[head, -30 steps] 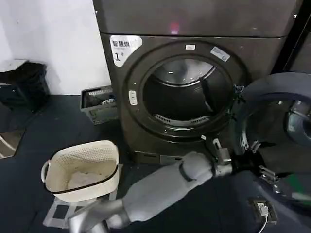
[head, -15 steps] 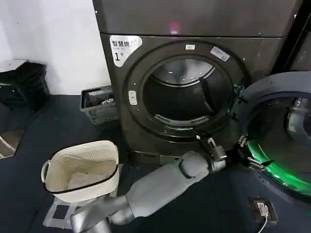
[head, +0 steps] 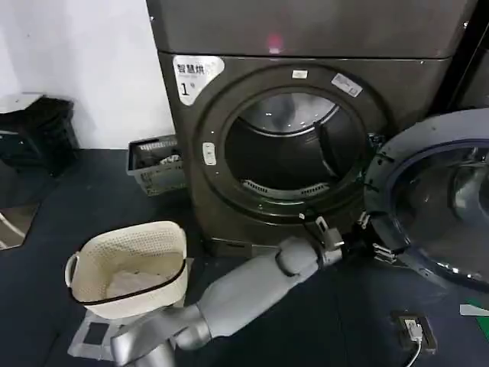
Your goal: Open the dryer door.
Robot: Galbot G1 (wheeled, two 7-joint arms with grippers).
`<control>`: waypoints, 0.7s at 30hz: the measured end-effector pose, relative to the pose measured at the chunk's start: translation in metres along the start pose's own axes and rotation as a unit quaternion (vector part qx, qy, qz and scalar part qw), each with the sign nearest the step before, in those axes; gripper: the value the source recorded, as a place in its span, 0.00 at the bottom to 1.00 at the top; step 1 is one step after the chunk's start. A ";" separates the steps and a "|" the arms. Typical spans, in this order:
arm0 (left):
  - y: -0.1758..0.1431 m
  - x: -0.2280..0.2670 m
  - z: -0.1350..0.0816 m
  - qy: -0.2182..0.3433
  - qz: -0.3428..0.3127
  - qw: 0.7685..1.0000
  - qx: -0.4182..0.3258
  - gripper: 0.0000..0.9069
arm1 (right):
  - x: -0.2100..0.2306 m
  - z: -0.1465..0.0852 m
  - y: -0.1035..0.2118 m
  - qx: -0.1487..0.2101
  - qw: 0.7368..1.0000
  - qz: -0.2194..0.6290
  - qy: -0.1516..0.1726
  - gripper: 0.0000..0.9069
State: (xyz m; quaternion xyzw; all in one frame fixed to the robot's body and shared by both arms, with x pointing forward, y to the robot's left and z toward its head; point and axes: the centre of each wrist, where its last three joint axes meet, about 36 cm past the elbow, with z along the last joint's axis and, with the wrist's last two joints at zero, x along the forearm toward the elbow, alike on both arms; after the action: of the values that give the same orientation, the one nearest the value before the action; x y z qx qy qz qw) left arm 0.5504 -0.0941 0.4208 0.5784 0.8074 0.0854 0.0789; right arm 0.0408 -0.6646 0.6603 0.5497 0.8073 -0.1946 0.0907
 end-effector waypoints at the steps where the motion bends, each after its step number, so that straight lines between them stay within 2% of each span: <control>1: -0.001 0.000 -0.001 -0.006 0.001 1.000 0.000 1.00 | 0.000 0.000 0.000 0.000 1.000 0.000 0.000 1.00; 8: -0.009 -0.001 -0.006 -0.051 0.006 0.999 0.001 1.00 | -0.001 0.001 0.002 -0.002 1.000 -0.002 -0.001 1.00; 15: -0.017 -0.001 -0.011 -0.150 -0.018 0.988 0.012 1.00 | -0.001 -0.002 0.005 -0.001 1.000 -0.006 -0.007 1.00; 21: -0.020 -0.001 -0.029 -0.230 -0.038 0.971 0.044 1.00 | -0.001 -0.003 0.005 0.000 1.000 -0.007 -0.008 1.00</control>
State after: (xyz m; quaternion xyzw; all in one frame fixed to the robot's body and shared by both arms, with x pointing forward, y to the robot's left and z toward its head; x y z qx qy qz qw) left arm 0.5255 -0.1032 0.4444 0.5545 0.7918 -0.0883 0.2404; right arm 0.0465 -0.6626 0.6625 0.5422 0.8104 -0.2000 0.0959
